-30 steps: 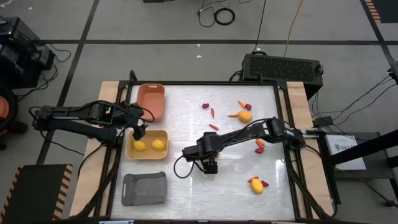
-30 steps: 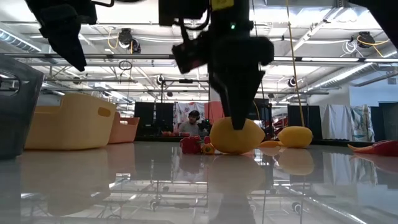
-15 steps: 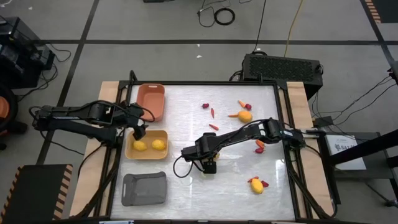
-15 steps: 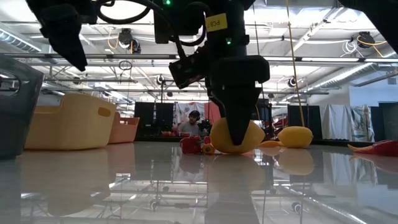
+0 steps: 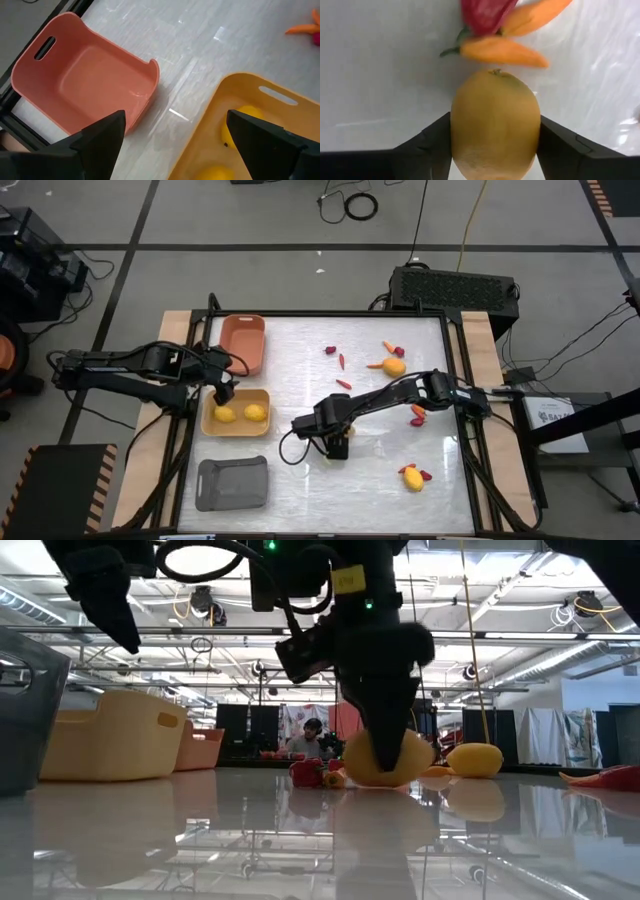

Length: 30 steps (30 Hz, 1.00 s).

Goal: Sort produce into baskets
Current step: Put the yellow lemon into the yellow bin

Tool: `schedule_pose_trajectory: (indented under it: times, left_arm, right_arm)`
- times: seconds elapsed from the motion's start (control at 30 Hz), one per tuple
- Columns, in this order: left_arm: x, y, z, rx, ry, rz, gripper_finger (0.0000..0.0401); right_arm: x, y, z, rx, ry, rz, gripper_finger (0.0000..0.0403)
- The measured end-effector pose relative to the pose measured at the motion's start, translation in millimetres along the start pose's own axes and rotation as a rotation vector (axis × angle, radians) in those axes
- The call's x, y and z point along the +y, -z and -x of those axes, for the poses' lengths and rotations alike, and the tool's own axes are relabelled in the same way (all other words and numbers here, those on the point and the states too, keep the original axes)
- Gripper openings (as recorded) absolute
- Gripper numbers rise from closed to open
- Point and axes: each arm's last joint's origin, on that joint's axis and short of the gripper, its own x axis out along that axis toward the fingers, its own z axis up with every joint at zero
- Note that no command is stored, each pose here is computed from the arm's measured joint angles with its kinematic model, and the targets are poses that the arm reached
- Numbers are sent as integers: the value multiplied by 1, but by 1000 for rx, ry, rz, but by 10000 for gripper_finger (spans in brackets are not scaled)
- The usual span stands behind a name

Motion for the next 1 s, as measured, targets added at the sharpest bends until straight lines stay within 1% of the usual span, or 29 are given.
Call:
schedule_pose_trajectory:
  times: [0.13, 0.27, 0.33, 0.4, 0.53, 0.63, 0.77, 0.87, 1.0]
  left_arm:
    - [0, 0, 0, 0, 0, -23, 354]
    - [0, 0, 0, 1, 3, -38, 354]
    - [0, 0, 0, 8, 13, -55, 354]
    - [0, 1, 0, 10, 17, -72, 354]
    - [1, 3, 0, 31, 9, -81, 354]
    - [2, 7, 0, 77, 1, -97, 354]
    - [4, 12, 1, 145, 16, -114, 354]
    - [5, 16, 1, 180, 7, -124, 354]
    - [8, 20, 3, 225, -19, -123, 354]
  right_arm:
    - [2, -2, 23, -18, -49, -37, 222]
    - [6, -10, 55, -140, -90, -62, 233]
    - [7, -16, 71, -237, -118, -83, 232]
    - [9, -26, 84, -369, -137, -108, 231]
    - [13, -47, 100, -639, -190, -141, 230]
    - [13, -66, 106, -830, -222, -158, 233]
    - [8, -90, 100, -996, -245, -170, 234]
    - [0, -105, 92, -1080, -256, -192, 235]
    - [-12, -120, 73, -1107, -251, -218, 235]
